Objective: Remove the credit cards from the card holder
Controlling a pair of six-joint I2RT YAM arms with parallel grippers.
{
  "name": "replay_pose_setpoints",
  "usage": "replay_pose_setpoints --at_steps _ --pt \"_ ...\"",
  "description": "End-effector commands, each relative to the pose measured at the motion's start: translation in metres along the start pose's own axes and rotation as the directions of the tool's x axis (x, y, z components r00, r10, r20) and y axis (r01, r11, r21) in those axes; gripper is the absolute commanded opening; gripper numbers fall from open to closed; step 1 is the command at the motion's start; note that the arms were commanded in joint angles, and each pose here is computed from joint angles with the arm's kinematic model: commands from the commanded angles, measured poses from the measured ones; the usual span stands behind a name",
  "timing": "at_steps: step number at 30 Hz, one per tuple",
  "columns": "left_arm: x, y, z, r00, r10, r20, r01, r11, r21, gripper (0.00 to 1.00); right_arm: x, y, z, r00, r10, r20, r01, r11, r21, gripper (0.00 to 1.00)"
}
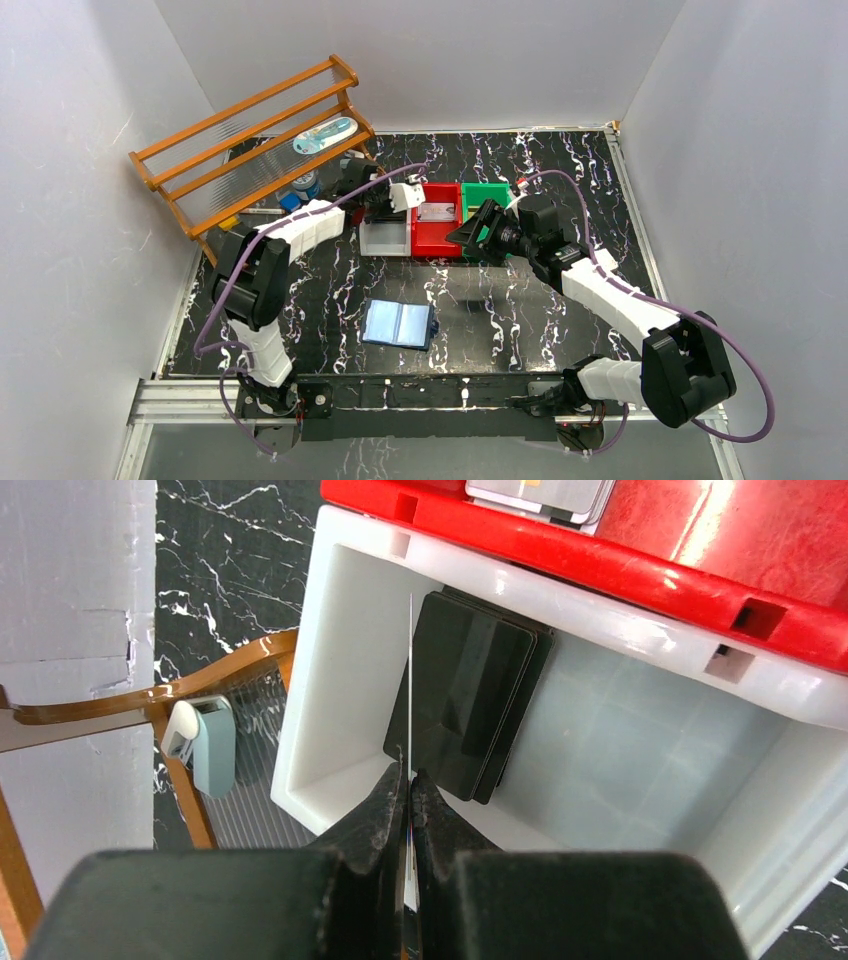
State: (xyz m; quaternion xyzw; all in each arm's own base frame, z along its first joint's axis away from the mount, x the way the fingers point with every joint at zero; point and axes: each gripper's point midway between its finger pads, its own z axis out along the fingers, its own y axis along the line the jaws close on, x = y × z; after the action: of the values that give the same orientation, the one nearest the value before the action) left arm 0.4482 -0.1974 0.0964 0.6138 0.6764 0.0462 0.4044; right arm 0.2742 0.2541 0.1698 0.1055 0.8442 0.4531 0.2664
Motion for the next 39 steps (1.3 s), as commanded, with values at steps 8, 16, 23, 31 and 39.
replay_pose_setpoints --at_steps 8,16,23,31,39 --pt "0.000 0.020 0.021 0.999 0.037 -0.037 -0.040 0.996 -0.077 0.00 -0.005 0.008 -0.002 1.000 -0.015 0.003 0.015 0.999 -0.036 0.78" --pt "0.005 0.007 0.032 0.998 0.039 -0.047 -0.042 0.998 -0.050 0.00 -0.004 0.003 -0.007 1.000 -0.008 0.004 0.008 1.000 -0.023 0.79" --pt "0.004 -0.001 0.031 0.999 0.032 -0.028 -0.033 0.999 -0.028 0.11 -0.004 0.004 -0.007 1.000 -0.001 -0.003 0.001 1.000 -0.025 0.79" --pt "0.002 -0.004 0.019 1.000 0.012 -0.019 -0.012 1.000 -0.028 0.35 -0.004 0.005 -0.009 1.000 0.008 -0.003 -0.008 1.000 -0.027 0.79" --pt "-0.012 0.006 0.001 0.998 -0.046 0.034 0.048 0.996 -0.071 0.47 -0.002 0.007 -0.009 1.000 0.020 -0.015 -0.021 0.999 -0.038 0.79"
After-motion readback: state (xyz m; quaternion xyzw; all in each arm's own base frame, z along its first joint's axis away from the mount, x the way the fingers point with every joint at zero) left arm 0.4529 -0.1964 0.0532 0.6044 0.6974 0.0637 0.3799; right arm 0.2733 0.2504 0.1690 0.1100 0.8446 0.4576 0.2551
